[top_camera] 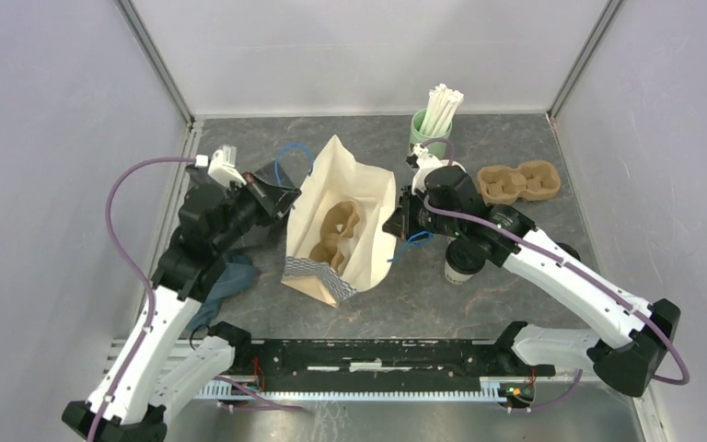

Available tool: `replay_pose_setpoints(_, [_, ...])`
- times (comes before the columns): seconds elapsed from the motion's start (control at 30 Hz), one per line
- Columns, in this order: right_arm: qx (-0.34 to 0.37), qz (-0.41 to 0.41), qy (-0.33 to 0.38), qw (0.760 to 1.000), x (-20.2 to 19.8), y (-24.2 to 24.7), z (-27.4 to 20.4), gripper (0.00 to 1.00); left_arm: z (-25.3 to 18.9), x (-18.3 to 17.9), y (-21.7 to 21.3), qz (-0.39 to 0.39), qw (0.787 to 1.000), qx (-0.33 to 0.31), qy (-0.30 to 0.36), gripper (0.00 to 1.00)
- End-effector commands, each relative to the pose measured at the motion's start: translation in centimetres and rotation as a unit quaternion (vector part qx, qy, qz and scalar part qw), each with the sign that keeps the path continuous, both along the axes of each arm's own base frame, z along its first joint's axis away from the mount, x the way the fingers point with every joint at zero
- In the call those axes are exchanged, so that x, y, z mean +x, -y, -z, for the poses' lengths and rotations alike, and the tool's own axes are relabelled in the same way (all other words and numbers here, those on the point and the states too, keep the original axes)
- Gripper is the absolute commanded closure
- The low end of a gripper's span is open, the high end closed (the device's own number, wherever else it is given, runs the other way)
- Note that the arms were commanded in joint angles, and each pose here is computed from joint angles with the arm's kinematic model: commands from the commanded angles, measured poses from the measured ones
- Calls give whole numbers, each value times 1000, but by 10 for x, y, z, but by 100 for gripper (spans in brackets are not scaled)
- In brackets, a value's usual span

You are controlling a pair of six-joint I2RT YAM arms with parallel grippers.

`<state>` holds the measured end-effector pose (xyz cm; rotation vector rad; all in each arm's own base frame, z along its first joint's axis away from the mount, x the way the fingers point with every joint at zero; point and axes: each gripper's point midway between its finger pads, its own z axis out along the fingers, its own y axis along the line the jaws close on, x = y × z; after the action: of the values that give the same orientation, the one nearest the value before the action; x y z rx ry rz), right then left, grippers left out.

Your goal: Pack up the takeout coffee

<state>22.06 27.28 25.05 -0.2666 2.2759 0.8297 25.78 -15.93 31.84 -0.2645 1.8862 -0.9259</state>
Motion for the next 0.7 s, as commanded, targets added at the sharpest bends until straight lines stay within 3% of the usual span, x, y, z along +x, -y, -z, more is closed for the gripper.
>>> replay_pose_setpoints(0.0, [20, -24, 116, 993, 30, -11, -39, 100, -46, 2, 0, 0, 990, -49, 136, 98])
replay_pose_setpoints(0.13, [5, -29, 121, 992, 42, -13, -58, 100, -38, 1, -3, -5, 995, -34, 98, 98])
replay_pose_setpoints(0.27, [-8, -48, 48, 998, 40, -24, -91, 98, -29, -1, -8, -35, 999, -38, -2, 96])
replay_pose_setpoints(0.33, [-46, -49, -11, 998, 39, -24, -78, 96, -14, -3, -15, -56, 997, -18, -55, 77])
replay_pose_setpoints(0.37, [-78, -40, -38, 995, 42, -19, -60, 88, -1, -6, -20, -66, 994, 0, -85, 71])
replay_pose_setpoints(0.4, [-122, -25, -52, 991, 46, -5, -41, 80, 7, -7, -21, -62, 993, 21, -97, 62])
replay_pose_setpoints(0.43, [-162, -13, -63, 985, 50, 8, -21, 63, 16, -10, -26, -63, 991, 49, -110, 49])
replay_pose_setpoints(0.47, [-181, -15, -68, 981, 54, 15, -12, 53, 21, -11, -33, -74, 988, 69, -120, 38])
replay_pose_setpoints(0.6, [-192, -27, -45, 980, 61, 18, -31, 30, -1, -6, -36, -69, 987, 100, -101, 12])
replay_pose_setpoints(0.67, [-188, -28, -29, 981, 63, 19, -35, 23, -15, 0, -35, -64, 989, 104, -81, 7])
